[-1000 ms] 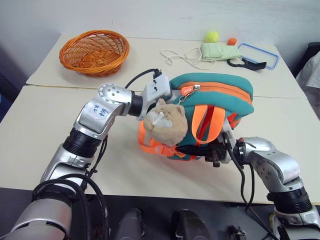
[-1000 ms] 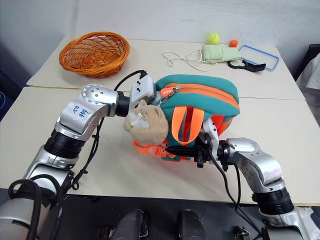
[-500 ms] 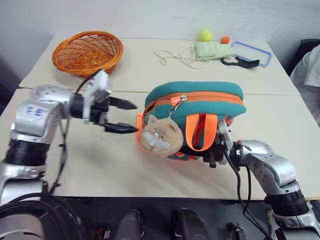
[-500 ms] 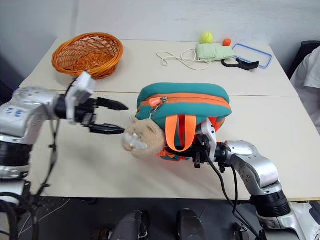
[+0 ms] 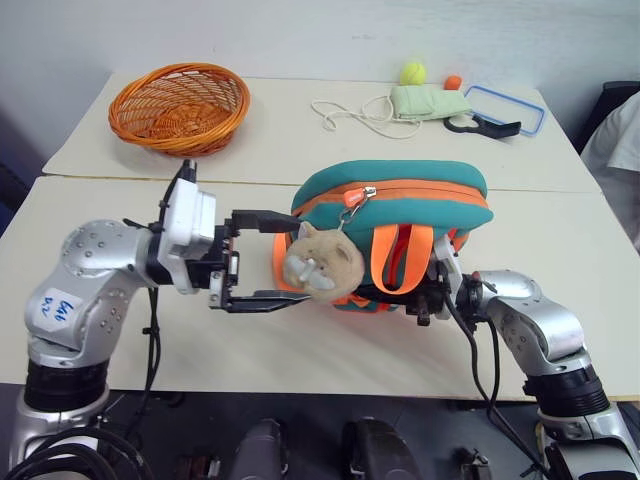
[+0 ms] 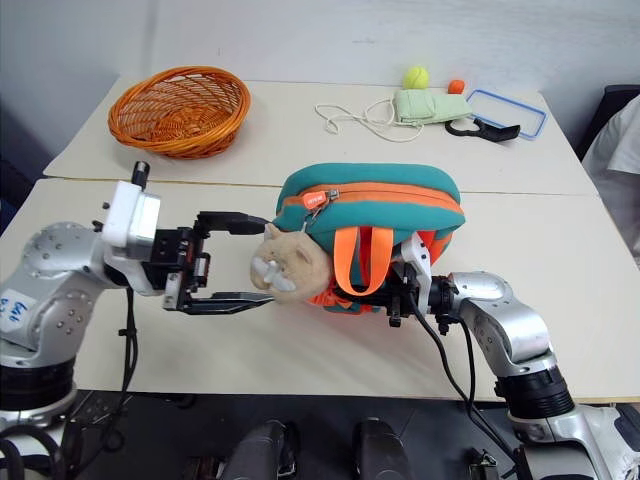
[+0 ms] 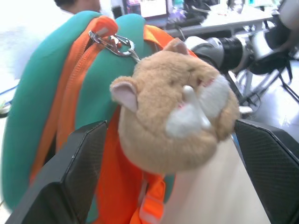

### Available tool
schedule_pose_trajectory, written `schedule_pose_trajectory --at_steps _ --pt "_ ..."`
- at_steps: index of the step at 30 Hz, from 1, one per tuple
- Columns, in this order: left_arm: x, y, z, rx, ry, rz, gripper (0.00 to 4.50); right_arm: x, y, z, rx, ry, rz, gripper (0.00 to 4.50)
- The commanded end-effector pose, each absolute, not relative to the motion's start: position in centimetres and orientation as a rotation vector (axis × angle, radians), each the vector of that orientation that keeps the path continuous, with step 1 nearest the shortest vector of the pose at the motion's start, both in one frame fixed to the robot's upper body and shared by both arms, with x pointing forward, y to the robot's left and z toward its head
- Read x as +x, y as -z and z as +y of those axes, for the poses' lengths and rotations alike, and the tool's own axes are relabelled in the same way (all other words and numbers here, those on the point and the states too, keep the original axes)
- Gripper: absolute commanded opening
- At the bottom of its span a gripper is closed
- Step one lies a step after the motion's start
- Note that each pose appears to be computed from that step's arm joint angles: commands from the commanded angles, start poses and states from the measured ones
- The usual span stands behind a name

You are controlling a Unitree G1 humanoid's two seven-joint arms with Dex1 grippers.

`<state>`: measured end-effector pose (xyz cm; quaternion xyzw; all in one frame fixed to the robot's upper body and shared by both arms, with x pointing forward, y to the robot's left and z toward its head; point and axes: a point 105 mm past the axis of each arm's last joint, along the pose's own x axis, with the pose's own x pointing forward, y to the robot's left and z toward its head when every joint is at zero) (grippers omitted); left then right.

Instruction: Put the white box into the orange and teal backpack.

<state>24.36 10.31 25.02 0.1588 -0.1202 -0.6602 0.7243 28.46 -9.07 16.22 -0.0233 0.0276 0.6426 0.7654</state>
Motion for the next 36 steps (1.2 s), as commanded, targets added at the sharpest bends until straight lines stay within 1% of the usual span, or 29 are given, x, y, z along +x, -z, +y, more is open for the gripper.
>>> schedule_pose_trajectory --at_steps 1,2,4,7,12,16,20,23,25,27,28,29,31,34,36 --pt "23.4 -25.5 9.0 0.348 1.448 -0.338 4.48 28.5 -16.7 -8.6 -0.070 -1.421 0.036 0.04" --pt "23.5 -25.5 8.8 0.349 1.438 -0.350 4.48 28.6 -16.7 -8.5 -0.072 -1.424 0.034 0.04" --pt "23.5 -25.6 8.7 0.347 1.426 -0.375 4.12 28.7 -16.8 -8.4 -0.073 -1.427 0.029 0.04" --pt "23.4 -25.8 9.3 0.336 1.411 -0.384 3.33 28.8 -16.8 -8.3 -0.075 -1.430 0.025 0.04" --pt "25.5 -27.7 13.4 0.331 1.234 -0.368 2.18 29.0 -16.8 -8.2 -0.074 -1.422 0.022 0.04" --pt "27.5 -29.0 16.2 0.302 1.129 -0.356 2.18 29.0 -16.7 -8.2 -0.071 -1.415 0.022 0.04" --pt "29.7 -28.9 18.8 0.321 1.030 -0.315 2.18 29.1 -16.7 -8.4 -0.069 -1.401 0.018 0.04" --pt "31.5 -28.4 20.4 0.286 0.966 -0.306 1.69 29.0 -16.7 -8.5 -0.070 -1.390 0.009 0.04" --pt "32.1 -27.4 20.6 0.272 0.969 -0.285 1.09 29.0 -16.8 -8.5 -0.067 -1.385 0.003 0.04" --pt "32.1 -26.8 20.3 0.255 1.000 -0.268 0.43 29.0 -16.8 -8.5 -0.066 -1.382 0.001 0.04" --pt "31.7 -26.6 19.7 0.231 1.044 -0.259 0.15 29.0 -16.8 -8.6 -0.069 -1.376 0.002 0.04" --pt "31.3 -26.5 19.4 0.217 1.074 -0.255 0.03 29.0 -16.8 -8.7 -0.071 -1.372 0.003 0.04" --pt "30.7 -27.3 19.3 0.082 1.117 -0.243 0.03 29.0 -16.7 -8.9 -0.076 -1.357 0.007 0.04" --pt "30.7 -28.4 19.5 -0.001 1.096 -0.232 0.57 29.0 -16.7 -9.0 -0.075 -1.352 0.007 0.04" --pt "30.0 -28.7 19.2 -0.015 1.122 -0.218 1.18 28.9 -16.7 -9.0 -0.075 -1.350 0.007 0.04"
